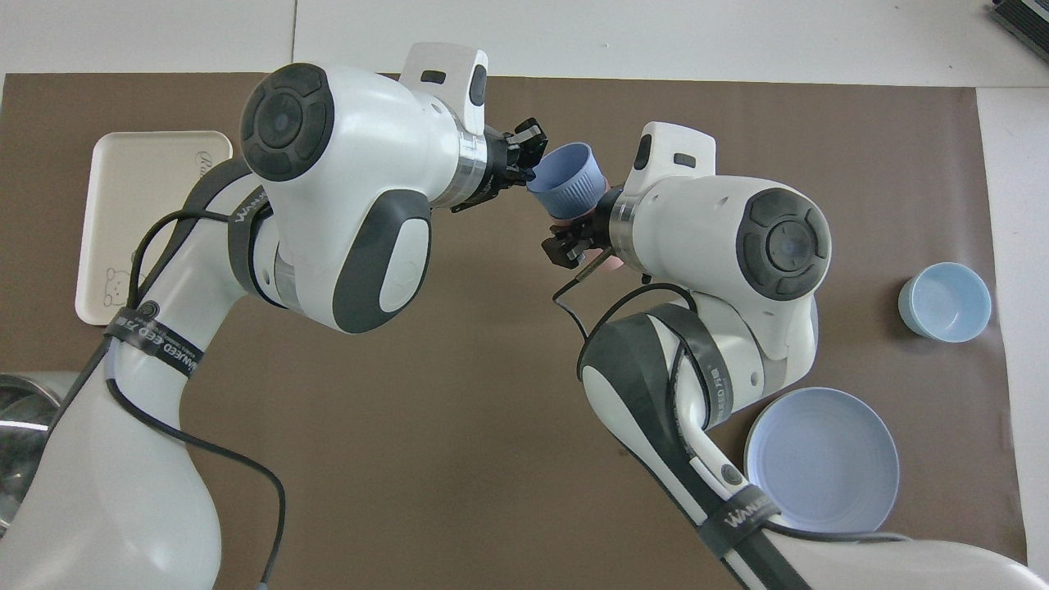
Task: Place cup on tray
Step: 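Bring the cup to the left gripper and grasp it with the left gripper, then carry the cup with the left gripper over the white tray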
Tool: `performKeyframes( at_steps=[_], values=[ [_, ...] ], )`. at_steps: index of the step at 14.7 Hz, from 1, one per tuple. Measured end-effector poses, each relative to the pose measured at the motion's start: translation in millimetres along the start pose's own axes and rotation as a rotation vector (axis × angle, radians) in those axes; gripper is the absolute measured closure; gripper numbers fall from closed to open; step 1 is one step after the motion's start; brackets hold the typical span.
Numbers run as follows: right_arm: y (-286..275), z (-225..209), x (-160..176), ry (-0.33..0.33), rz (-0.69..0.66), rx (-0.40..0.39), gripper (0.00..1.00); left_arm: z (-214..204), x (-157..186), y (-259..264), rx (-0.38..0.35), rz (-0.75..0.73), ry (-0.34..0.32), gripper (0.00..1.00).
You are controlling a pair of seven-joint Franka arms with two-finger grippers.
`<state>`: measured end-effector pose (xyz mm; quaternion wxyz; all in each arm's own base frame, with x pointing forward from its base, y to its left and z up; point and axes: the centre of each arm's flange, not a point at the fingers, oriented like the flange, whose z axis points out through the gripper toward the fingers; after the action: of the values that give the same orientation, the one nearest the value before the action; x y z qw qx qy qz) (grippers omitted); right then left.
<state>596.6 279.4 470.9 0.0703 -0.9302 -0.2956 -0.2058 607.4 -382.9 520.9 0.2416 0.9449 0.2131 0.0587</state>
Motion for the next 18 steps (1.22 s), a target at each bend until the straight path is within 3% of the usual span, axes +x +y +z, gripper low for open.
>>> performKeyframes(
  at_steps=[12,18],
  values=[
    [0,-6,-3,0.007,-0.005,-0.006,0.15,-14,2,12,0.035,0.011,-0.040,0.97],
    [0,-6,-2,0.010,-0.004,-0.008,0.15,-44,38,4,0.004,-0.035,-0.004,0.97]
  ],
)
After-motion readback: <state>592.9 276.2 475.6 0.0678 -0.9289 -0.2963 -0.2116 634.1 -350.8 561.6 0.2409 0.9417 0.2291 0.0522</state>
